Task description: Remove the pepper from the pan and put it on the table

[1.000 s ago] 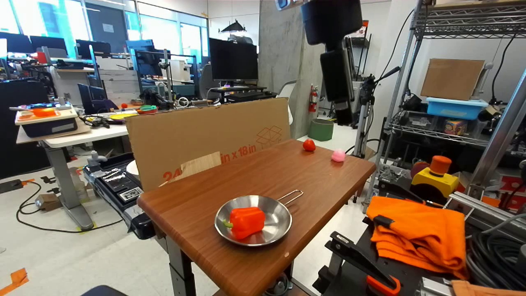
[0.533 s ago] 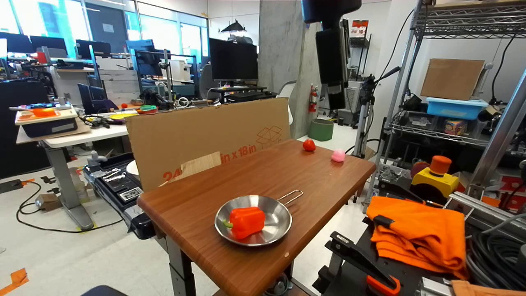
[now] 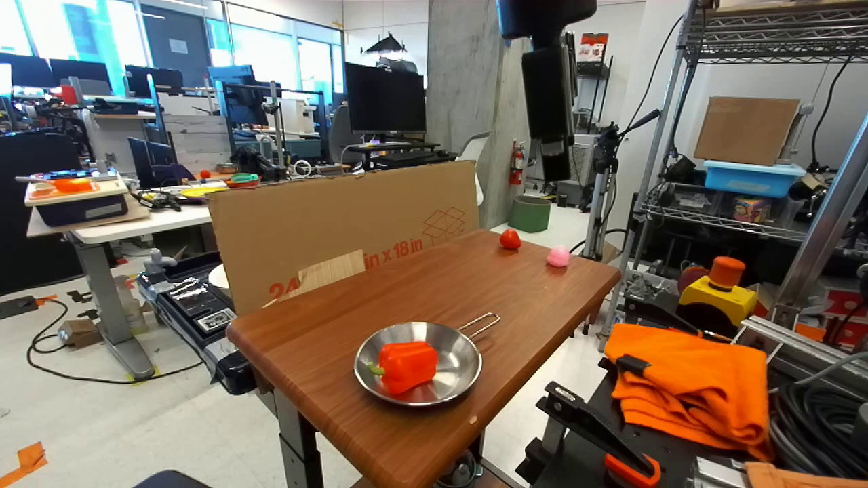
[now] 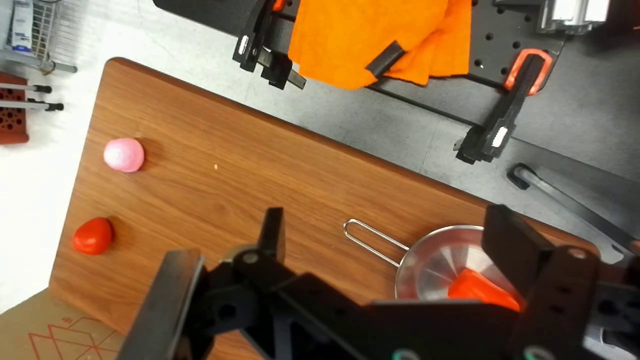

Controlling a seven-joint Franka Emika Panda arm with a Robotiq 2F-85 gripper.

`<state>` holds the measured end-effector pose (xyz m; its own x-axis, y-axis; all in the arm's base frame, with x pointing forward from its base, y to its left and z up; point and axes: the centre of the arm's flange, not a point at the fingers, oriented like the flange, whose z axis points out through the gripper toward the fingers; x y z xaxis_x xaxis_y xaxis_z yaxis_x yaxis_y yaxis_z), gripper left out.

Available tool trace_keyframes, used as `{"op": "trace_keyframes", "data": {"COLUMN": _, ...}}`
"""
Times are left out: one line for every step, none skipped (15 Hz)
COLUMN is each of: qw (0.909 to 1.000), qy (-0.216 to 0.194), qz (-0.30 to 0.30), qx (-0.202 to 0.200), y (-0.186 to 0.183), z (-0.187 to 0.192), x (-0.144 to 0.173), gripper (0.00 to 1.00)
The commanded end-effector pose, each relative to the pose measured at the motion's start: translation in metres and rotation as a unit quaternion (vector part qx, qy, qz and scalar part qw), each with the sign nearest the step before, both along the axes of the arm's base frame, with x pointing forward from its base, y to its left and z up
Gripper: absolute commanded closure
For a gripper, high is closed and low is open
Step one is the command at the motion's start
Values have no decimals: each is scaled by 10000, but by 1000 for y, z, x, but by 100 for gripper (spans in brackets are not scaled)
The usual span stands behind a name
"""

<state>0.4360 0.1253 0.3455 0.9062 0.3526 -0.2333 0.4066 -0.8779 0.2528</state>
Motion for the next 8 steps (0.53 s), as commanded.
{"op": "trace_keyframes", "data": {"qw": 9999, "qy": -115, "qz": 15, "qx": 44, "y": -3, "z": 4, "x": -7, "gripper": 0}}
{"op": "trace_keyframes", "data": {"qw": 9999, "qy": -122, "qz": -3, "qx": 46, "y": -3, "z": 4, "x": -7, "gripper": 0}}
{"op": "trace_keyframes", "data": {"qw": 9999, "qy": -112, "qz": -49, "qx": 108, "y": -3, "z": 4, "x": -6, "gripper": 0}}
{"op": "trace_keyframes", "data": {"qw": 9998, "qy": -99, "qz": -56, "qx": 156, "y": -4, "z": 4, "x": -6, "gripper": 0}}
{"op": "trace_keyframes", "data": {"qw": 9998, "qy": -87, "qz": -30, "qx": 203, "y": -5, "z": 4, "x": -6, "gripper": 0}}
{"op": "trace_keyframes", "data": {"qw": 9994, "qy": -89, "qz": 55, "qx": 323, "y": -5, "z": 4, "x": -7, "gripper": 0}}
{"op": "trace_keyframes", "data": {"qw": 9999, "qy": -6, "qz": -40, "qx": 107, "y": 0, "z": -1, "x": 0, "gripper": 0}}
{"op": "trace_keyframes", "data": {"qw": 9999, "qy": -21, "qz": -20, "qx": 161, "y": 0, "z": -1, "x": 1, "gripper": 0}}
